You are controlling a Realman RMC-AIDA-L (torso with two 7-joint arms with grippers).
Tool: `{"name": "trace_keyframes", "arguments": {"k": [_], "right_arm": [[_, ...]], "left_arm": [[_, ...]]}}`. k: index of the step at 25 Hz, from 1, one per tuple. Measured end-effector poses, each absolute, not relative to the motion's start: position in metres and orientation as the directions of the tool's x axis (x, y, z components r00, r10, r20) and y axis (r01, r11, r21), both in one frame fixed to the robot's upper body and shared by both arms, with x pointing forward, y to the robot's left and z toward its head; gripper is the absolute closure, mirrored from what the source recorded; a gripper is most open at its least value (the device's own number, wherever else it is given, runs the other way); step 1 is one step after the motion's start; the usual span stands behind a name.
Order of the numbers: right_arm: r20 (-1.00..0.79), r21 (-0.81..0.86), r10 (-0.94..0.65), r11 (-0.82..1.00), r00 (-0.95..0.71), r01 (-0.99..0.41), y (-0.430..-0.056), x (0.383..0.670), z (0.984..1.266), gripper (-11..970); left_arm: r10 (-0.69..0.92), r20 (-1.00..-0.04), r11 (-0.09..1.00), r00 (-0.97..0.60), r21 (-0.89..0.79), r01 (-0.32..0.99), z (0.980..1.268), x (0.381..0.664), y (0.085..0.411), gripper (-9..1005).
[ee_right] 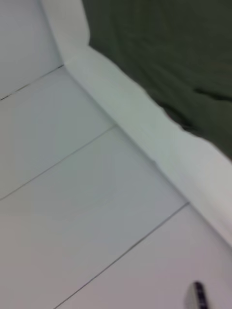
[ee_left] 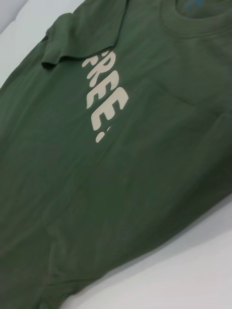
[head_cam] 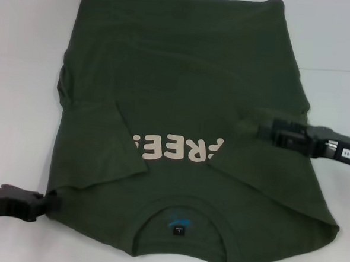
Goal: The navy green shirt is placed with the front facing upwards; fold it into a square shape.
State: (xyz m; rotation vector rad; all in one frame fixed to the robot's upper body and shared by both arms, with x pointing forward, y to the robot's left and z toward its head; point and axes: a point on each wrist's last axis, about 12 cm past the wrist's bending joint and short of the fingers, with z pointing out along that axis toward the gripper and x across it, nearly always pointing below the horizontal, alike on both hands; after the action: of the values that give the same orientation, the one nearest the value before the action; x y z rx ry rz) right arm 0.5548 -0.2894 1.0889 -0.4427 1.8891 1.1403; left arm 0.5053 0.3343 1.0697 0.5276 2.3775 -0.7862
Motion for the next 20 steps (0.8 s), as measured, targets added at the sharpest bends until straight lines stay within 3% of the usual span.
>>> {"name": "trace_keyframes", "arguments": {"k": [7,20], "right_arm": [[-0.707,0.62,0.065,0.537,-0.705,-0.572,-0.308,0.551,1.088,72],[-0.494,0.726,0.121,0.603,-0.861,-0.331,-0.37,0.517,1.084,75]], "left_arm": [[0.176,-0.629,0.747,-0.758,-0.416,0.519,1.078,0.504,0.337,992],[0.176,-0.634,0.74,-0.754,-0.42,0.525,1.08,0.506,0.336,992]]}}
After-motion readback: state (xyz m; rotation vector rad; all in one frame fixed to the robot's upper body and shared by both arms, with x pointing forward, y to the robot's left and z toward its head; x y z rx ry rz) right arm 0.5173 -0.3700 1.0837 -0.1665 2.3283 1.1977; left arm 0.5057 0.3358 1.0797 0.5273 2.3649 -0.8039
